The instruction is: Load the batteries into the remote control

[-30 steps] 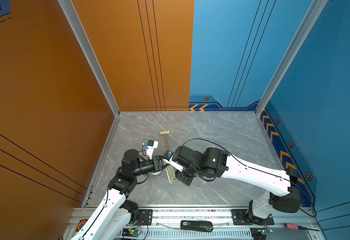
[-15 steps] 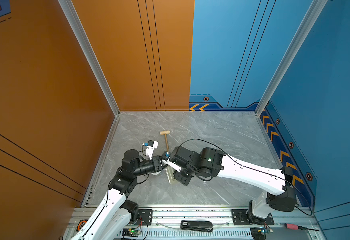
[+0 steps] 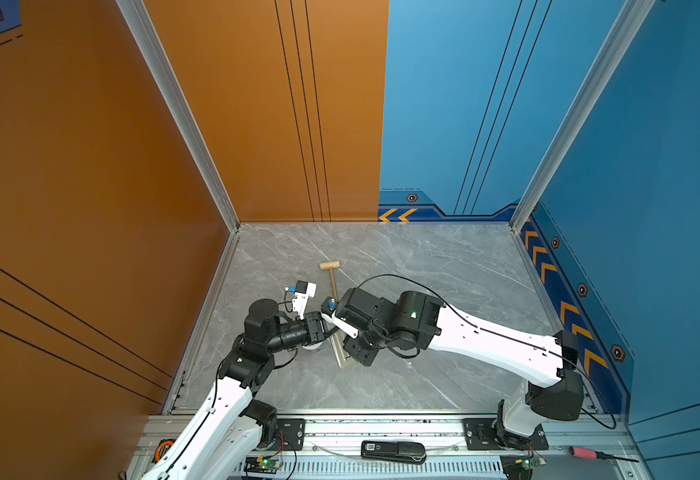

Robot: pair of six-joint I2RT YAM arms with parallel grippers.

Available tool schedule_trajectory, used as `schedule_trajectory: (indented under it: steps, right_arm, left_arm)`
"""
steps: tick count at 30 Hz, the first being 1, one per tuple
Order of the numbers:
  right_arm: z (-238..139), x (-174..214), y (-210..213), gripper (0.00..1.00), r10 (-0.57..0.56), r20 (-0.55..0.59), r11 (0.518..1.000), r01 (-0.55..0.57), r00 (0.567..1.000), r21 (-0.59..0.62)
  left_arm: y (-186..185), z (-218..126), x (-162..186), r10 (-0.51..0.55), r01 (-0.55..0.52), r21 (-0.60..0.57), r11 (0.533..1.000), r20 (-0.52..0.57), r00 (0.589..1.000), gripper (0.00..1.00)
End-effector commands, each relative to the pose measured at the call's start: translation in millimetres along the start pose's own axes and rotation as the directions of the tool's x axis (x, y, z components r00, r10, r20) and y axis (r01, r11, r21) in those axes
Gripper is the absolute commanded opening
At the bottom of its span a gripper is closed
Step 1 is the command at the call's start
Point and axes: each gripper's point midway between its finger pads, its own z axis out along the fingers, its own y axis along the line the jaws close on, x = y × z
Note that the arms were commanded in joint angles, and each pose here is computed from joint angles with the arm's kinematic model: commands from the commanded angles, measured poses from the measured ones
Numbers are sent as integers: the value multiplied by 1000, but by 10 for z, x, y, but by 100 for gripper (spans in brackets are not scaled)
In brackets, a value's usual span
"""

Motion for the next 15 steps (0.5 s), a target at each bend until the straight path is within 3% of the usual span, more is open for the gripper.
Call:
schedule_trajectory:
  steps: [1,9,15]
  right_arm:
    - [103,23,-211,25,53,-29,996,-50,998,77]
    - [-64,-80,-343,32,101,47,990,-105,994,90]
    - [-187,-113,-580,43,227,144,969,-237,963,61]
  left_arm:
    - [-120,-17,7,28,-27,45,999,-15,999,0]
    - [84,-18,-8,40,-41,-77,996,-16,999,0]
    - [169,-23,-92,49,-47,-147,988,11,999,0]
